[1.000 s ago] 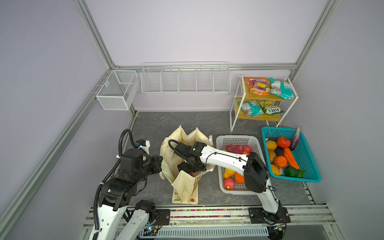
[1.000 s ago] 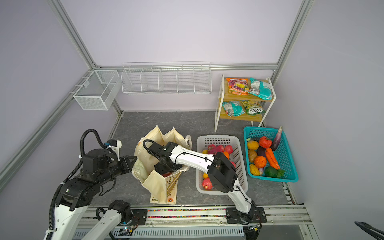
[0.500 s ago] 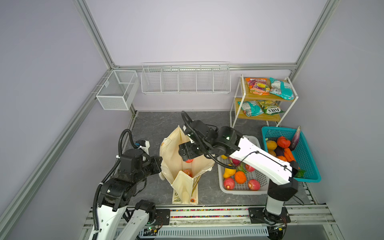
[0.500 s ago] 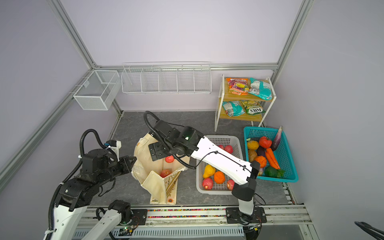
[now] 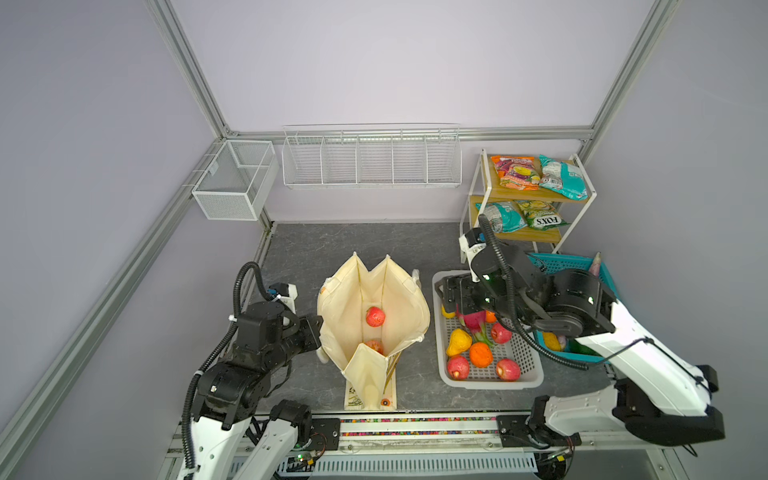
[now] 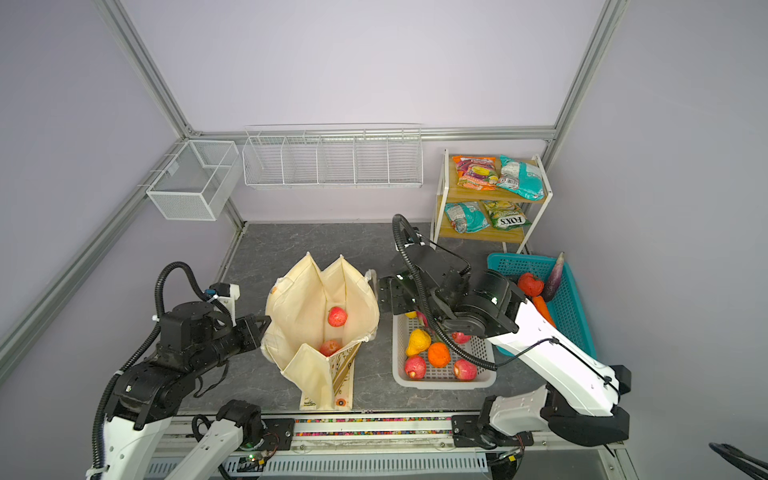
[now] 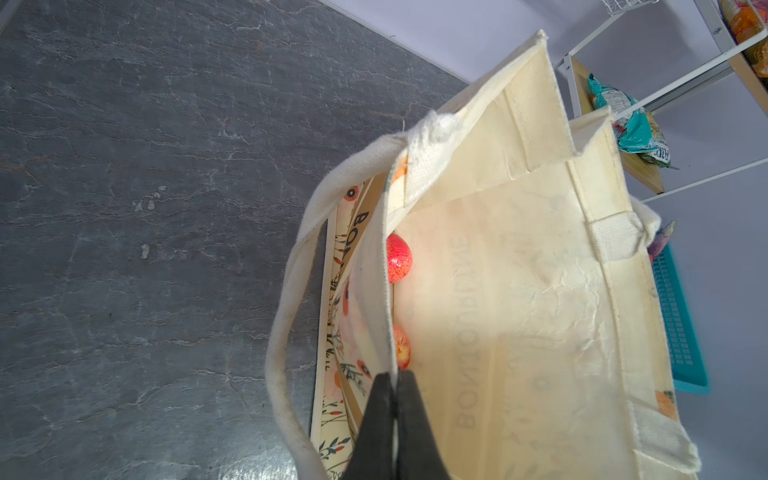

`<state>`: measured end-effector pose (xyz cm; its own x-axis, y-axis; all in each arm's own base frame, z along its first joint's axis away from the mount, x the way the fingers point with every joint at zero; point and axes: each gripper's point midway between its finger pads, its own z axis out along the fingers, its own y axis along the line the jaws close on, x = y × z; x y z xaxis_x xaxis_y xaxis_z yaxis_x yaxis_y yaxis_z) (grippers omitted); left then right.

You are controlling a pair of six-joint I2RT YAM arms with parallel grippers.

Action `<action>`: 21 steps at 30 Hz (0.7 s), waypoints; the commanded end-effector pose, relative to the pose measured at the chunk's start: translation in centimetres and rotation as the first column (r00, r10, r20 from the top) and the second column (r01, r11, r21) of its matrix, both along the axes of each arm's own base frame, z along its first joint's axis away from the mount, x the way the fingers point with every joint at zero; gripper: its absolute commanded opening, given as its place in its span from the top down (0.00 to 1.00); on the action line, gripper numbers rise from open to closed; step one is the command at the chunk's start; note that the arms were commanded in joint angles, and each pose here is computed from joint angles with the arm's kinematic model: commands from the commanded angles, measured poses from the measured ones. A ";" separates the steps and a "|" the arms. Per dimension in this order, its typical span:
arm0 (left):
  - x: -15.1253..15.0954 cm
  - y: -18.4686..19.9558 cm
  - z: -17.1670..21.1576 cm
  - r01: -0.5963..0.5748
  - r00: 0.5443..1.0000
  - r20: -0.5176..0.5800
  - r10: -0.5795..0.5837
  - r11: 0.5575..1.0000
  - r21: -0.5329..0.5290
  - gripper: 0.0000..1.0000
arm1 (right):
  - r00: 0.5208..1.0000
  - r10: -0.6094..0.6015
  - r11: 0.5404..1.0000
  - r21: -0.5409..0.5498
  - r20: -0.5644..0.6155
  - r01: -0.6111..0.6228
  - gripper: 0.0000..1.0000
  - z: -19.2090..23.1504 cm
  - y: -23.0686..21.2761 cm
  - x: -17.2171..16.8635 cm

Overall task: Place the food into the grocery bag and tie it
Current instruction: 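Withdraw the right gripper from the bag toward the white basket, then lower the right gripper onto the orange under the dragon fruit and close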

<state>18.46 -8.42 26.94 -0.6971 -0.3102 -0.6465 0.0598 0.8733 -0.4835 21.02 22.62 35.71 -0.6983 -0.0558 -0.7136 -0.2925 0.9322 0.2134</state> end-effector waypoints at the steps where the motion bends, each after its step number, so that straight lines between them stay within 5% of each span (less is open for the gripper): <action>1: -0.3 0.2 -0.1 0.001 1.000 -0.012 -0.001 1.000 0.013 1.00 | 0.993 -0.092 0.996 -0.026 -0.069 0.091 0.12 -3.7 -2.6 0.2; 12: 0.4 -0.3 -0.1 0.032 0.999 -0.016 -0.031 0.999 0.030 1.00 | 0.927 -0.217 0.972 -0.158 -0.305 0.176 0.12 -15.3 -7.0 -1.0; 21: 0.4 -0.6 -0.2 0.037 0.999 -0.009 -0.037 0.999 0.014 1.00 | 0.881 -0.264 0.959 -0.207 -0.391 0.196 0.11 -19.9 -8.6 -1.4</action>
